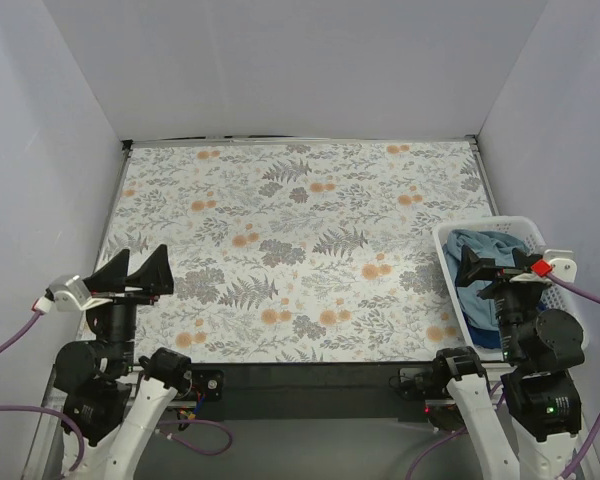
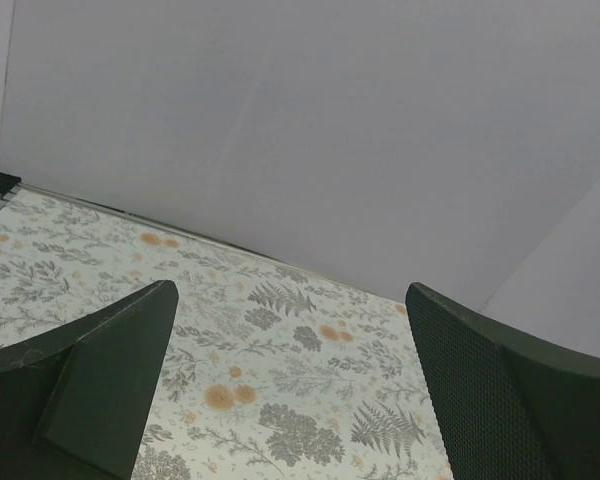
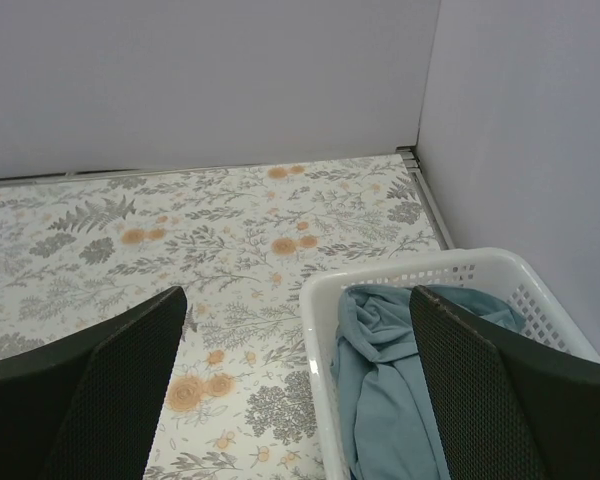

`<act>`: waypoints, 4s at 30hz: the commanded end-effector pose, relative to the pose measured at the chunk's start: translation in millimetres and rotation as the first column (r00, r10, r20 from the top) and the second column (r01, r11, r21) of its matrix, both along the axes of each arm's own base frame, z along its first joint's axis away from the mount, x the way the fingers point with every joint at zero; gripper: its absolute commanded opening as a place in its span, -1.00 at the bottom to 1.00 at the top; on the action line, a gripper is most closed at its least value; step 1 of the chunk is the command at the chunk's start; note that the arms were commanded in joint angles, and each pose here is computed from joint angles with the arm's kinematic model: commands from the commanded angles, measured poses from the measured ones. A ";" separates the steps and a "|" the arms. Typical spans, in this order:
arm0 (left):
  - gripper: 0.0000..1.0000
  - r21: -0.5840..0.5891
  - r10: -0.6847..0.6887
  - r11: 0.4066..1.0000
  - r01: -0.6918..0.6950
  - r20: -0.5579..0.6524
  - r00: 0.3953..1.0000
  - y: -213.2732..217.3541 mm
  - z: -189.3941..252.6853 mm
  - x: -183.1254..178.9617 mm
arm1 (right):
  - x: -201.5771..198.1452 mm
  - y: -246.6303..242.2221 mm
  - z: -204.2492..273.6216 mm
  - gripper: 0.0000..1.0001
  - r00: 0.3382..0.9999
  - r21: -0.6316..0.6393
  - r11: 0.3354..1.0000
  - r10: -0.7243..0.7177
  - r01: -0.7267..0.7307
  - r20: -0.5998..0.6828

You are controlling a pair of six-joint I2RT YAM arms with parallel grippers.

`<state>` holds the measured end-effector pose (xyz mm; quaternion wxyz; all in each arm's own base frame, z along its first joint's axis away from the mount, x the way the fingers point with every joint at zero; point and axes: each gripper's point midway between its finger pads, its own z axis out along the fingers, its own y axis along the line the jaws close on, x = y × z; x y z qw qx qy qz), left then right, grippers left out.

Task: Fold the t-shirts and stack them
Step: Grab the tshirt from the pile, then move the tshirt to the center of the board

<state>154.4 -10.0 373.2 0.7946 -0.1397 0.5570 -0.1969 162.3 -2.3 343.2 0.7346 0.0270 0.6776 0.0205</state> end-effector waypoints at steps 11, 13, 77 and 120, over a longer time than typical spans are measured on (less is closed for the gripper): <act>0.96 0.017 -0.063 0.997 0.069 -0.263 0.963 -38.3 -88.7 66.8 | 39.1 37.3 -14.7 0.97 0.987 0.045 0.987 0.158 -0.156 -0.030; 0.96 0.006 -0.066 0.997 0.071 -0.317 0.946 -42.8 -107.3 75.6 | 56.6 38.9 -27.7 0.97 0.985 0.094 0.987 0.139 -0.129 -0.104; 0.96 0.059 -0.003 0.998 0.031 -0.430 0.903 -38.8 -152.8 85.7 | 130.0 352.7 79.5 0.28 0.655 0.028 0.702 0.678 -0.712 -0.332; 0.95 0.065 -0.013 0.997 0.046 -0.438 0.899 -41.6 -155.7 86.7 | 208.2 29.5 -203.5 0.22 0.768 0.468 0.884 0.303 -0.005 -0.565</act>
